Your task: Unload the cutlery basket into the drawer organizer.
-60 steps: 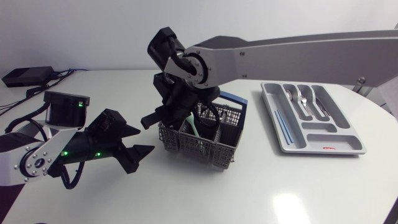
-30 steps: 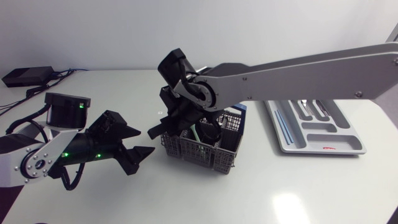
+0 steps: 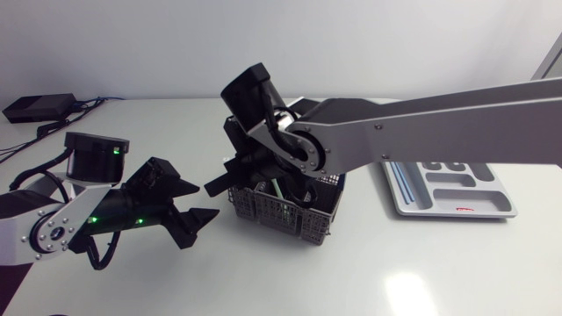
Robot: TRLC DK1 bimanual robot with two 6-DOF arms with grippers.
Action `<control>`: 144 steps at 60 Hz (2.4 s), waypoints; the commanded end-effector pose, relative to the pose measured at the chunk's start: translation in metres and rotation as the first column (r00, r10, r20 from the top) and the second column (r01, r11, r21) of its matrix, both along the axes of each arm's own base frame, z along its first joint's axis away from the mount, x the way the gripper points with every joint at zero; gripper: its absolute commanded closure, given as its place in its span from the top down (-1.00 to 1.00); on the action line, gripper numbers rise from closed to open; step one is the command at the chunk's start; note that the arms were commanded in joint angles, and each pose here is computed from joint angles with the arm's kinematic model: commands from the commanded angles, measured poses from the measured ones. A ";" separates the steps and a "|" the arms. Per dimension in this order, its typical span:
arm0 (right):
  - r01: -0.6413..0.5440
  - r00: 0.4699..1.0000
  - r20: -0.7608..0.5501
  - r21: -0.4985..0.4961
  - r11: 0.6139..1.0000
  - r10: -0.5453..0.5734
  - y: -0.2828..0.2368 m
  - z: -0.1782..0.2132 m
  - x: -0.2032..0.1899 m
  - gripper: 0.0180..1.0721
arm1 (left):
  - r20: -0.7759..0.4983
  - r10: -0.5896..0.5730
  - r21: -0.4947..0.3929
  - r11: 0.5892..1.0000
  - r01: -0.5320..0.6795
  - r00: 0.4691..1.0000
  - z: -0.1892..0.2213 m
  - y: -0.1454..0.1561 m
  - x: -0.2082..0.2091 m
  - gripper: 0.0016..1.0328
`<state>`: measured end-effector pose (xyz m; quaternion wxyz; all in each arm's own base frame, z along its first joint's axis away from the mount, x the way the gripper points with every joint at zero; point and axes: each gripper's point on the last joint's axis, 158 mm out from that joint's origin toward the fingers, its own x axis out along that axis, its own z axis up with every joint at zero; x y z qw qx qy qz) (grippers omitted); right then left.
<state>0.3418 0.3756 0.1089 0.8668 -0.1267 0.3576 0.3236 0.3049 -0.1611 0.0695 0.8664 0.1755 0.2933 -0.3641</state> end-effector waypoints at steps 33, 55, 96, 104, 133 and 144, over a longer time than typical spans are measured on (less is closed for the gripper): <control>-0.095 0.987 -0.108 0.207 0.974 0.120 -0.022 0.104 -0.045 -0.74 | -0.019 -0.010 0.011 1.000 0.010 1.000 -0.007 0.000 -0.006 0.69; -0.003 0.965 -0.251 0.296 0.955 0.080 -0.110 0.129 -0.080 -0.74 | -0.022 -0.001 0.010 1.000 0.002 1.000 -0.002 -0.001 -0.004 0.69; 0.557 0.799 -0.176 -0.141 0.818 -0.574 -0.390 0.019 -0.051 -0.74 | -0.027 -0.007 0.028 1.000 0.007 1.000 -0.003 -0.012 0.000 0.69; 0.646 0.726 -0.147 -0.189 0.740 -0.672 -0.436 -0.013 -0.030 -0.74 | -0.027 -0.007 0.028 1.000 0.007 1.000 -0.002 -0.012 0.000 0.69; 0.777 0.558 -0.090 -0.292 0.558 -0.825 -0.509 -0.104 0.040 -0.70 | -0.026 -0.011 0.032 0.999 0.011 1.000 0.000 -0.015 0.000 0.69; 0.785 0.545 -0.090 -0.295 0.545 -0.834 -0.514 -0.121 0.050 -0.09 | -0.024 -0.015 0.035 0.999 0.016 1.000 0.006 -0.021 0.001 0.70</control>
